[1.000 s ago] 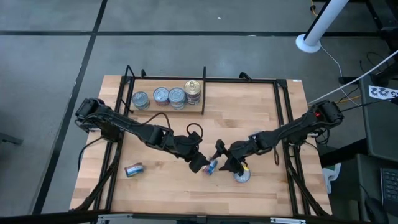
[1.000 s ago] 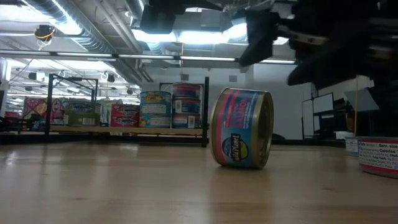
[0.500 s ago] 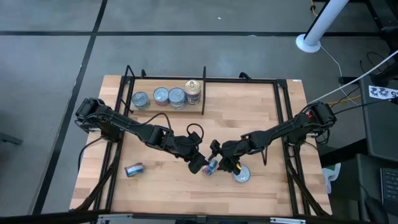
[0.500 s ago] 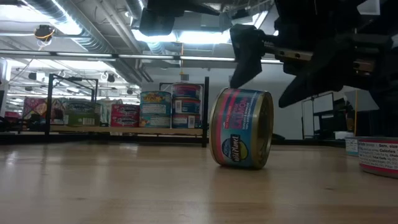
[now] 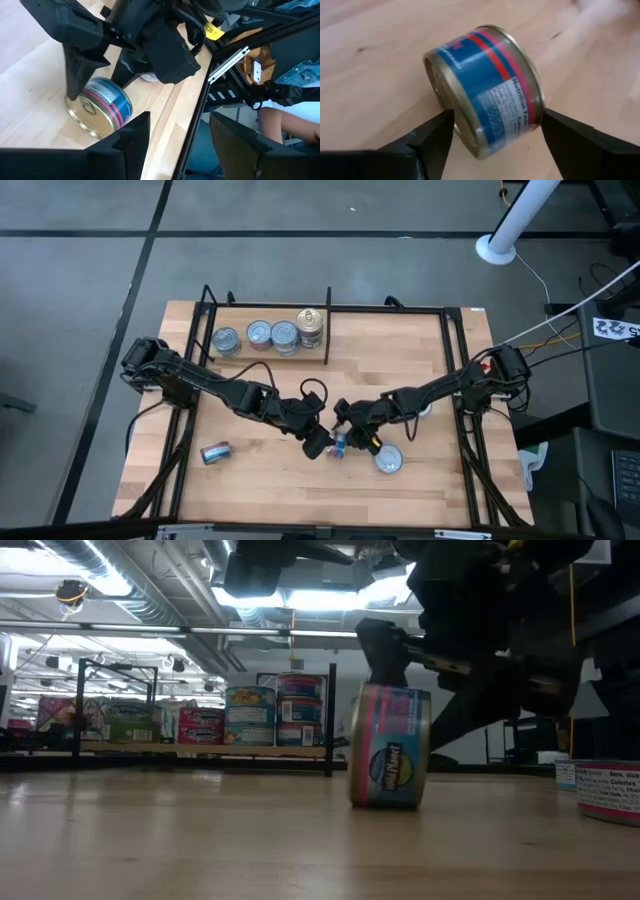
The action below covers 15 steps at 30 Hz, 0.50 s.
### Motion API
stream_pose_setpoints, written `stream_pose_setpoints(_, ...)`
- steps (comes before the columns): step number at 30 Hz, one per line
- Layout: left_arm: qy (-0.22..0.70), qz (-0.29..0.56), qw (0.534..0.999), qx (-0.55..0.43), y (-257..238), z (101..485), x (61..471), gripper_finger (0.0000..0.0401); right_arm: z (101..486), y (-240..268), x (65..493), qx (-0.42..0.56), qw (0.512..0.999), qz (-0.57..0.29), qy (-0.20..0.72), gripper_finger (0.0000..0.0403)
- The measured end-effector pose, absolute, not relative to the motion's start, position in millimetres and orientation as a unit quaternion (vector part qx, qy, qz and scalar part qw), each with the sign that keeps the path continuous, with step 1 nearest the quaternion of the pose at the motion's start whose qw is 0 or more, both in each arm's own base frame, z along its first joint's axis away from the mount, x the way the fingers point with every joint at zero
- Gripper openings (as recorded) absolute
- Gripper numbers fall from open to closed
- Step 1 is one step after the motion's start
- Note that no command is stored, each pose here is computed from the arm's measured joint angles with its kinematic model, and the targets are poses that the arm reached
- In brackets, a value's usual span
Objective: Stack canned seafood by type on shelf
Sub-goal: Stack the blue pink tuna can on top of the blue pink tuna can on the shelf
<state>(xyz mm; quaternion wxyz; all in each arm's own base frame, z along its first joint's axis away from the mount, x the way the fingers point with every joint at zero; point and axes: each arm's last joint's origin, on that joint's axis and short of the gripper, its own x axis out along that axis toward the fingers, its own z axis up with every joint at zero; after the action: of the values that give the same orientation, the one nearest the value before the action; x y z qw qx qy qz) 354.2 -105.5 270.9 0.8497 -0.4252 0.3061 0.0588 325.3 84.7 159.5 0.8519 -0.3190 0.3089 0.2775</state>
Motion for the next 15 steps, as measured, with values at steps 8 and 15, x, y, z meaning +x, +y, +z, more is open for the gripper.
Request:
stream_pose_setpoints(8,0.318,0.052,0.863,-0.389,-105.2,269.0,352.9,0.0198,160.4,86.5,324.8,-0.312,0.852,0.293,0.302,0.0210)
stream_pose_setpoints(15,0.317,0.052,0.864,-0.389,-105.1,269.2,353.1,0.0198,160.2,86.5,324.6,-0.312,0.851,0.294,0.303,0.0205)
